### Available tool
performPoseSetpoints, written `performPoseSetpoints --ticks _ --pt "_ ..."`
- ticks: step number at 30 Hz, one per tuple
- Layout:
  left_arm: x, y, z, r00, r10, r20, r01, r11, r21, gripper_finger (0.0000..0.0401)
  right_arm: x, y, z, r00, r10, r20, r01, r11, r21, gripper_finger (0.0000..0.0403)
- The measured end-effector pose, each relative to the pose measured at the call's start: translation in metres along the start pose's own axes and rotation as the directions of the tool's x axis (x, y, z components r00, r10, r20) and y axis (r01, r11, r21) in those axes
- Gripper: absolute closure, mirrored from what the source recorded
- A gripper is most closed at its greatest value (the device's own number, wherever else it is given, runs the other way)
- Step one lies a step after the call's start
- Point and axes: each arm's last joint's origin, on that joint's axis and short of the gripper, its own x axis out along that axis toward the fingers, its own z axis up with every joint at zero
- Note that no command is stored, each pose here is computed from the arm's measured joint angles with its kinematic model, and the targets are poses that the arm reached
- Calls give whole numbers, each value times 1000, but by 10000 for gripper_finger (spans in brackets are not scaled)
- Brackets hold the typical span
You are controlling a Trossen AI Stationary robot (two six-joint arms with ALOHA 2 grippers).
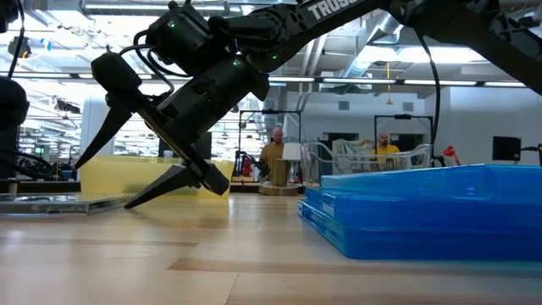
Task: Pick & place jewel cases by type
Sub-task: Put the black CD case into the yellow bin
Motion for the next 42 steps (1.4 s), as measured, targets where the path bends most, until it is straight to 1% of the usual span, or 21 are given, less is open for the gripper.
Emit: performPoseSetpoints --ticks 4,9,12,18,21,26,30,36,42 --pt "15 1 -3 998 -54 -31 53 998 -29 401 0 -1 0 1000 -4 -1 4 1000 4 108" --pt "22 -1 -4 996 -85 -5 85 993 -77 401 1 0 -2 1000 -17 1 17 1000 16 108" --pt "22 0 -4 996 -90 2 90 993 -77 401 3 1 -6 1000 -22 3 22 999 37 108" --pt "23 0 -3 994 -108 33 110 992 -60 401 6 4 -15 997 -60 38 59 998 33 109" --pt "25 0 -2 990 -131 45 133 989 -59 401 6 4 -15 997 -62 40 60 996 68 117" --pt "27 -1 -2 984 -169 63 172 983 -56 401 6 3 -15 997 -67 39 64 995 75 130" --pt "26 -1 -2 982 -179 68 183 982 -57 401 7 4 -14 998 -55 44 51 995 81 136" --pt "26 -2 -2 979 -190 76 194 980 -47 401 8 8 -12 997 11 72 -19 993 114 141" --pt "26 -2 -2 978 -192 77 195 980 -38 401 8 9 -12 998 19 65 -27 991 134 142"
